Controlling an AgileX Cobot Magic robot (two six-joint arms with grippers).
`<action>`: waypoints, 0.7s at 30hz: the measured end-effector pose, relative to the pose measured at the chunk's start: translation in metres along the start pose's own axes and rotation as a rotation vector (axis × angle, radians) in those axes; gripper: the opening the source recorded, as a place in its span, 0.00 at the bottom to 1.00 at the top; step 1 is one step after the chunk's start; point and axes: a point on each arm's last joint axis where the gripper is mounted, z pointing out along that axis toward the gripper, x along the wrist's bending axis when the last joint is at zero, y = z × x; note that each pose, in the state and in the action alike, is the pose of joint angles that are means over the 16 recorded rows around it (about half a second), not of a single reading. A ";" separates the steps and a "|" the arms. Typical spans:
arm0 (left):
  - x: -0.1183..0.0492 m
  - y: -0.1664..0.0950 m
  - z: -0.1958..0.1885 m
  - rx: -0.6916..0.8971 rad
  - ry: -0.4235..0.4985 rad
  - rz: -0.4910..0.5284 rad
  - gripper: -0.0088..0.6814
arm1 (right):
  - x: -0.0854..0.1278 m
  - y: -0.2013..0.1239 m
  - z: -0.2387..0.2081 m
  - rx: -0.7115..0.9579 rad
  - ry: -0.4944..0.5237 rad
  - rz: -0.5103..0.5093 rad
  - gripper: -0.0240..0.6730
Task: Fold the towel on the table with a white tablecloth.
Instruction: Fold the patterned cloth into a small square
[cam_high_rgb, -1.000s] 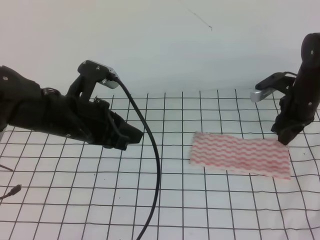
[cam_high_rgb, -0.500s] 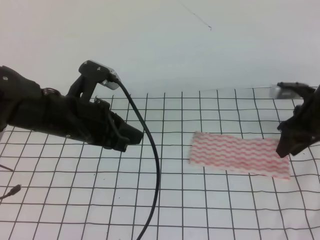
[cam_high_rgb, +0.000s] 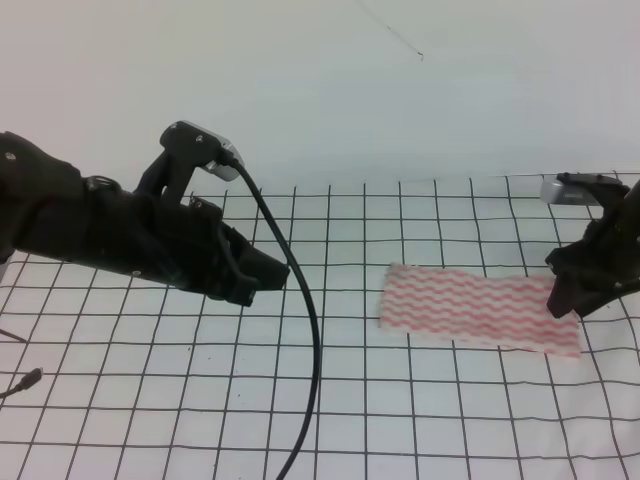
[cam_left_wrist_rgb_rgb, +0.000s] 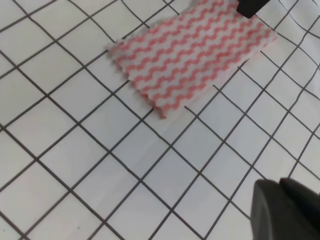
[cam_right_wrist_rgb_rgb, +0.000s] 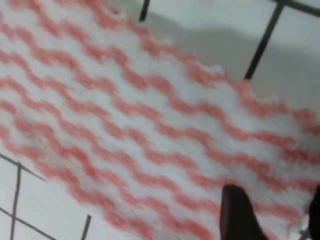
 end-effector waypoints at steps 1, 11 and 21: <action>0.000 0.000 0.000 0.000 -0.001 0.000 0.01 | 0.000 0.000 0.000 -0.001 0.000 0.001 0.47; 0.000 0.000 0.000 -0.004 -0.003 0.002 0.01 | 0.003 0.003 0.000 -0.033 0.035 -0.003 0.35; 0.000 0.000 0.000 -0.005 -0.003 0.007 0.01 | 0.006 0.005 -0.002 -0.056 0.063 -0.012 0.22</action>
